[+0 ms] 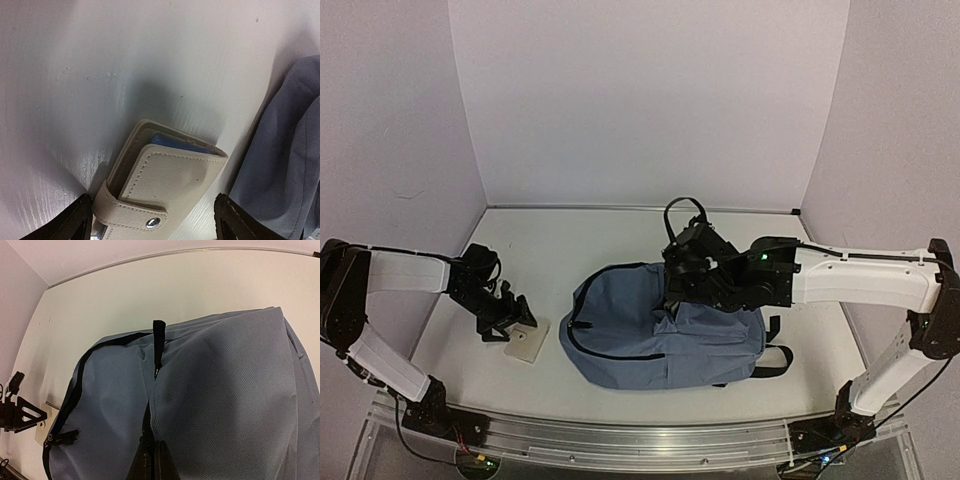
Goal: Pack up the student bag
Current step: Pick up the personal item from the center of the board.
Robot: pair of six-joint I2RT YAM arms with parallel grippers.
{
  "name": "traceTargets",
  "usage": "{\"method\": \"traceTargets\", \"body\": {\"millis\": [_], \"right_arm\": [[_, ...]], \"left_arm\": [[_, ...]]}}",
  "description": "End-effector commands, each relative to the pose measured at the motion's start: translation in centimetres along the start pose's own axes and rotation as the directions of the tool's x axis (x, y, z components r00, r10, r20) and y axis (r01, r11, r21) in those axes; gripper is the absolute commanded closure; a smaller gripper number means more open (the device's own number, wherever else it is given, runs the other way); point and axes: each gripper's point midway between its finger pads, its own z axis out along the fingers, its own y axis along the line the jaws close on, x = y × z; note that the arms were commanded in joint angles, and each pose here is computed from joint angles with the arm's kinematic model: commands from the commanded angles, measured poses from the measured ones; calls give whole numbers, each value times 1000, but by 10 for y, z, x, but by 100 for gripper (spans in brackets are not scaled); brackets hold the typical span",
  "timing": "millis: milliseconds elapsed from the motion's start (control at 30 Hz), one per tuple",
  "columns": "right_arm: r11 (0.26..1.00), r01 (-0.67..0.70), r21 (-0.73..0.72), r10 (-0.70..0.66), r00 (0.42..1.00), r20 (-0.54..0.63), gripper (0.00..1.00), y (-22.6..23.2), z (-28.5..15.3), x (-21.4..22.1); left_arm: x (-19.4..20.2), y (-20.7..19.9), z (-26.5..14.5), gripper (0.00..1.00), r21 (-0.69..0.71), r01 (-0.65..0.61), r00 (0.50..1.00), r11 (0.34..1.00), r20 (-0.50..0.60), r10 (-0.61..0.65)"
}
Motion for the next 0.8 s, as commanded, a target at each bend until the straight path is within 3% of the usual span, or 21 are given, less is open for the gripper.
{"method": "traceTargets", "body": {"millis": [0, 633, 767], "right_arm": [[992, -74, -100, 82, 994, 75, 100, 27, -12, -31], [993, -78, -93, 86, 993, 84, 100, 23, -14, -31], [992, -80, -92, 88, 992, 85, 100, 22, -14, -32]], "left_arm": [[5, 4, 1, 23, -13, 20, 1000, 1000, -17, -20], [7, 9, 12, 95, -34, 54, 997, 998, -53, -56], [4, 6, 6, 100, -31, 50, 998, 998, -34, -51]]}}
